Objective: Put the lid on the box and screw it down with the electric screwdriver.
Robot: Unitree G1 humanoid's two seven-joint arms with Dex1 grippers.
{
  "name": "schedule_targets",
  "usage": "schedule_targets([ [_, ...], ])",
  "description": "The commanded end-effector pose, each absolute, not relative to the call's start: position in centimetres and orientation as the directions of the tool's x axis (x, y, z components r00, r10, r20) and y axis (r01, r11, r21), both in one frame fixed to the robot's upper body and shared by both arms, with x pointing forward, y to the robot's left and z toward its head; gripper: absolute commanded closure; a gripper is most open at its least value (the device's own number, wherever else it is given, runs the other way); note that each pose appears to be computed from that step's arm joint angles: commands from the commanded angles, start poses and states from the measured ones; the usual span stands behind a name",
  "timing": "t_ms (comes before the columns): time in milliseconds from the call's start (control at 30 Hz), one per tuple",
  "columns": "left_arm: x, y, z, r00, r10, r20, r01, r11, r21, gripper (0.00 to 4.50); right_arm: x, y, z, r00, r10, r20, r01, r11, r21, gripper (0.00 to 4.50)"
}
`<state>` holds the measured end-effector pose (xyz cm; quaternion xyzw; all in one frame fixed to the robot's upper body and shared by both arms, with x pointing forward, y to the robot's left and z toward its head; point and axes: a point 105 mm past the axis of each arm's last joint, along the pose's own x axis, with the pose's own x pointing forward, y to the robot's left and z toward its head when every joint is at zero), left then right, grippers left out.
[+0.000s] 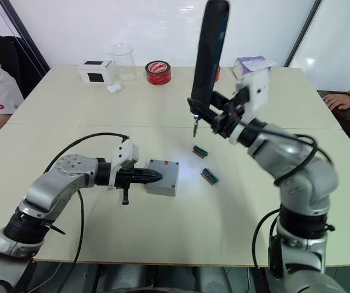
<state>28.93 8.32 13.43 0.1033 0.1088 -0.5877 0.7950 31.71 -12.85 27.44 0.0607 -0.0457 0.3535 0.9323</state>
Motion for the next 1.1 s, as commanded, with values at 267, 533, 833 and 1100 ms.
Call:
schedule_targets([
  [267, 26.1, 9.7, 18.5, 0.162, -0.961, -0.226, 0.986, 0.167, -0.005, 4.5, 29.9, -22.3, 21.2, 0.658, 0.514, -0.55, -0.441, 0.855, 0.271, 2.67],
  [533, 23.3, 9.8, 18.5, 0.057, -0.938, -0.343, 0.998, 0.049, 0.033, 4.5, 27.7, -26.0, 16.8, 0.484, 0.433, -0.761, -0.259, 0.901, 0.348, 2.67],
  [833, 23.0, 9.4, 18.3, 0.06, -0.94, -0.337, 0.998, 0.054, 0.029, 4.5, 27.2, -28.7, 14.0, 0.415, 0.319, -0.852, -0.111, 0.947, 0.301, 2.67],
  [1100, 23.8, 10.0, 17.8, 0.136, -0.921, -0.365, 0.991, 0.131, 0.039, 4.5, 28.1, -29.6, 13.1, 0.425, 0.218, -0.879, -0.141, 0.975, 0.173, 2.67],
])
